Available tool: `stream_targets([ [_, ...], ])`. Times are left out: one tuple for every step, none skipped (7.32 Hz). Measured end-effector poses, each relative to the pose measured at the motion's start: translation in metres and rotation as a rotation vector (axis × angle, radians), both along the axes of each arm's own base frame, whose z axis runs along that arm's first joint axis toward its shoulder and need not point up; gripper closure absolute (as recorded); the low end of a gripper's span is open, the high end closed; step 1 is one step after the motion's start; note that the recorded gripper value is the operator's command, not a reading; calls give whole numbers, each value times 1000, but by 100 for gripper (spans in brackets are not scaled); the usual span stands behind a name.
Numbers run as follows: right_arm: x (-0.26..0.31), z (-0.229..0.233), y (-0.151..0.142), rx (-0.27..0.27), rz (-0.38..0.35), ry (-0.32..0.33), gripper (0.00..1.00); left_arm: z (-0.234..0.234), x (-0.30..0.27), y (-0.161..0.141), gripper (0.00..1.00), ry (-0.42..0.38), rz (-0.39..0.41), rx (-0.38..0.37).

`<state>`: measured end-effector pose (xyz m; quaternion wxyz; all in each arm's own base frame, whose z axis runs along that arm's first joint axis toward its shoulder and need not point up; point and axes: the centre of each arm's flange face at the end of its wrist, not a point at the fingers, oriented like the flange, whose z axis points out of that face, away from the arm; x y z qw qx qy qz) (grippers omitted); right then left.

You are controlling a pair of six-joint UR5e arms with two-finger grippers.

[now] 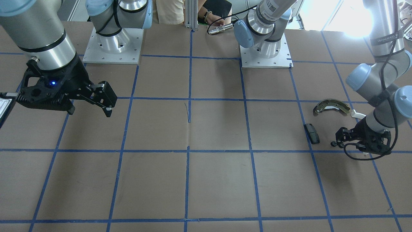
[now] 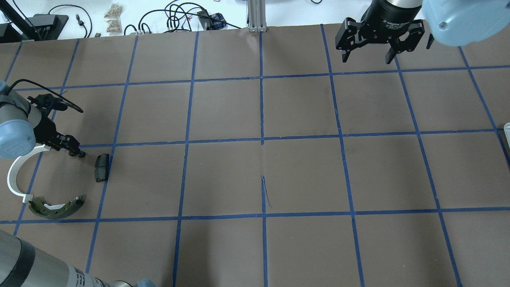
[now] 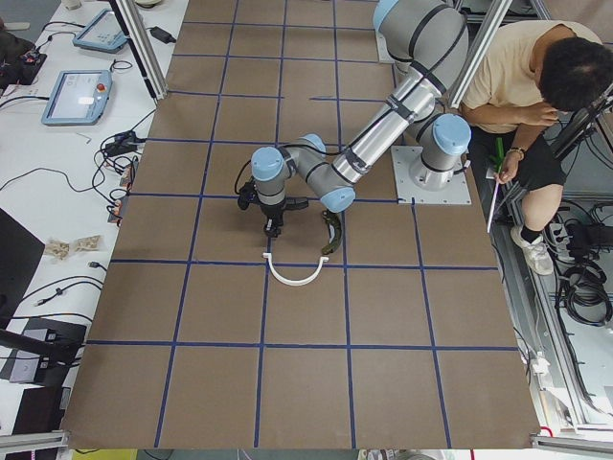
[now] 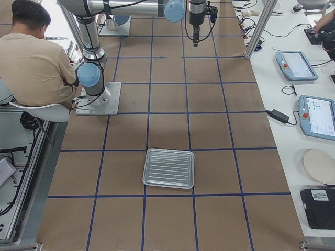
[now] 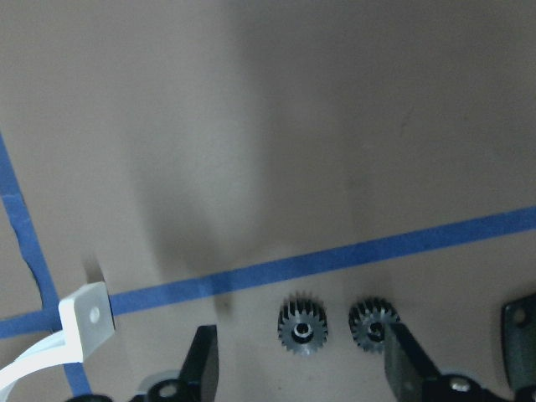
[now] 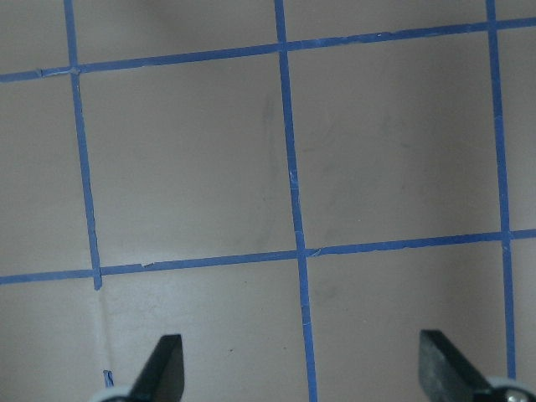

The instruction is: Place bearing gear from tray to pile

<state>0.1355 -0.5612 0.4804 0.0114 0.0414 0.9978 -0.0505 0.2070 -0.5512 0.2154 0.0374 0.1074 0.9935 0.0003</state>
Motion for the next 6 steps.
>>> stream_targets([
  [0,0,0,0,0,0,0,24,-40,-16,9,-14,-11,-31],
  [0,0,0,-1,0,-1,0,55,-97,-28,3,-18,8,-52],
  [0,0,0,0,0,-1,0,90,-148,-30,0,-3,79,-41],
  [0,0,0,0,0,-1,0,132,-193,-26,0,11,164,-24],
  [0,0,0,0,0,-1,0,171,-237,-21,0,16,221,-21],
  [0,0,0,0,0,-1,0,204,-284,-11,0,16,231,-33],
])
